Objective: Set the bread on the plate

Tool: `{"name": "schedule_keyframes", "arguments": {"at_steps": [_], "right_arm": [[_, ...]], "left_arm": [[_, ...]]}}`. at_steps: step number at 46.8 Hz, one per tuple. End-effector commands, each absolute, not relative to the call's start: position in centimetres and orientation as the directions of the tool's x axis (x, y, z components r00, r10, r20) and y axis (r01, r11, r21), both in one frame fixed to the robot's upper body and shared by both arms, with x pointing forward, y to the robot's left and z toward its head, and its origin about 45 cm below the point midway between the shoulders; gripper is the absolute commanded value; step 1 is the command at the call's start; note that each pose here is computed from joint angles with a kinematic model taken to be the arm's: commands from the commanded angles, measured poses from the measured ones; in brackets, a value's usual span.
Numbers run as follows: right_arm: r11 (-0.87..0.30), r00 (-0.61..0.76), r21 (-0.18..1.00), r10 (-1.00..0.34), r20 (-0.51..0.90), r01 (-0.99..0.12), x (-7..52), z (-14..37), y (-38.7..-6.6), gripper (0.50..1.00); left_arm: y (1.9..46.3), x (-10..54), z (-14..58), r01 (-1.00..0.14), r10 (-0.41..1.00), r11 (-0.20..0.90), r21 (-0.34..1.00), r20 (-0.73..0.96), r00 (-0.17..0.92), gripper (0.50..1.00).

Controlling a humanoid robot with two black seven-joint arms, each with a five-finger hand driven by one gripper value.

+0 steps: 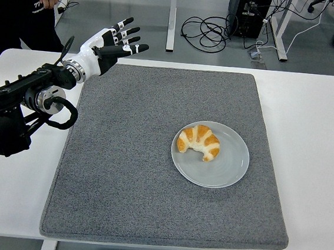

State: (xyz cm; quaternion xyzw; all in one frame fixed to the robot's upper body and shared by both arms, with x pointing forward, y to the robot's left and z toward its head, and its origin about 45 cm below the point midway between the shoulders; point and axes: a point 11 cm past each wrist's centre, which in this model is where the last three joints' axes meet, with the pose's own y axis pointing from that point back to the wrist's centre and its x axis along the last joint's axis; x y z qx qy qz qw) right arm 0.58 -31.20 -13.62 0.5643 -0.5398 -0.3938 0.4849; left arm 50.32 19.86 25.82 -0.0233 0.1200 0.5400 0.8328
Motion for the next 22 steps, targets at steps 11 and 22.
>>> {"name": "schedule_keyframes", "arguments": {"at_steps": [11,22], "right_arm": [[0.053,0.106,0.972,-0.991,0.079,-0.228,0.6,-13.6,-31.2,1.000],[0.053,0.107,0.972,-0.991,0.079,-0.228,0.6,-13.6,-31.2,1.000]], "left_arm": [[20.1,50.0,25.0,-0.906,0.895,0.412,0.103,-0.231,0.381,0.969],[20.3,49.8,24.4,-0.906,0.897,0.409,0.114,-0.235,0.375,0.969]]}}
